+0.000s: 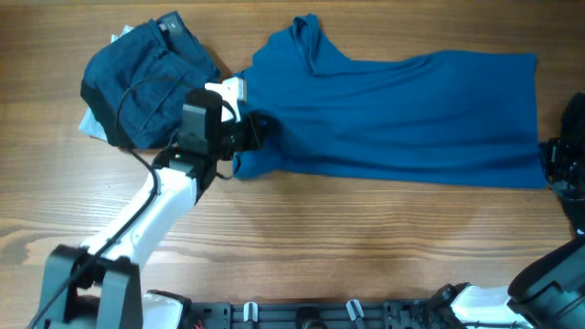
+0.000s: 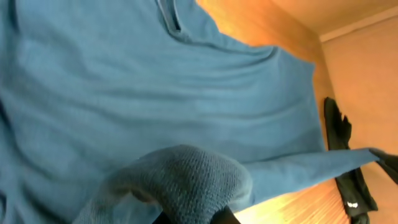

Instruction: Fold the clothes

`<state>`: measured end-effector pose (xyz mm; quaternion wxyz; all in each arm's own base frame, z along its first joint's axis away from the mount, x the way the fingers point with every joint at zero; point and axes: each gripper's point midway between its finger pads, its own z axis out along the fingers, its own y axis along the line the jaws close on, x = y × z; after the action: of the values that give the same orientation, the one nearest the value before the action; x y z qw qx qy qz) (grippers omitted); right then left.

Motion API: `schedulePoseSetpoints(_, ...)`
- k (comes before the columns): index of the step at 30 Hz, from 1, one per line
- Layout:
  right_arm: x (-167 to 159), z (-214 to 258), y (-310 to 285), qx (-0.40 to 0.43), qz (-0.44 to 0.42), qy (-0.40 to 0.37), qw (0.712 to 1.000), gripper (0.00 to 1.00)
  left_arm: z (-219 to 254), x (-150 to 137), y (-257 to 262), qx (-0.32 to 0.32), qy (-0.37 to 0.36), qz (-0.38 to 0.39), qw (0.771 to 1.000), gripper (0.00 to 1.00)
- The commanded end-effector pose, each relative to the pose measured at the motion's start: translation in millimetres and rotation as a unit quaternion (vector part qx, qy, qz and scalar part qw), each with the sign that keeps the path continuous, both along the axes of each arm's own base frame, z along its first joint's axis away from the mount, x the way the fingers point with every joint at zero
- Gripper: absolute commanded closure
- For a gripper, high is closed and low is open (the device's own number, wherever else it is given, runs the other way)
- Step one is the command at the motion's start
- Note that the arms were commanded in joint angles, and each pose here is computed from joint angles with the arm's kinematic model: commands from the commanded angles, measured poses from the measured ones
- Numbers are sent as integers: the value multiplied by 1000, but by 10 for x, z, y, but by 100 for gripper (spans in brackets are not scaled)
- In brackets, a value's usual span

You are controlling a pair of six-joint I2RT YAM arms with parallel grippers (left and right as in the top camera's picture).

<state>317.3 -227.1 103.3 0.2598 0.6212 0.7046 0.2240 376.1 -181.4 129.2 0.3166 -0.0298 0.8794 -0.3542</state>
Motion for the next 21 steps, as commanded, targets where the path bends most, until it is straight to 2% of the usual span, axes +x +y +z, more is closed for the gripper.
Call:
schedulePoseSetpoints(1, 32, 16, -40, 0, -6, -2, 1000, 96, 177, 230, -48, -7, -34, -7, 999, 96)
schedulePoseSetpoints(12, 21, 7, -56, -4, -9, 2, 1000, 96, 97, 571, -132, -10, -52, -4, 999, 96)
schedulePoseSetpoints(18, 18, 5, -78, -9, -12, 4, 1000, 96, -25, 657, -122, -3, -43, 3, 999, 96)
schedulePoseSetpoints(20, 20, 6, -77, -9, -11, 3, 1000, 96, -37, 661, -108, 1, -42, 7, 999, 89)
schedulePoseSetpoints(21, 19, 4, -76, -8, -11, 4, 1000, 96, -43, 658, -107, 1, -40, 7, 999, 66)
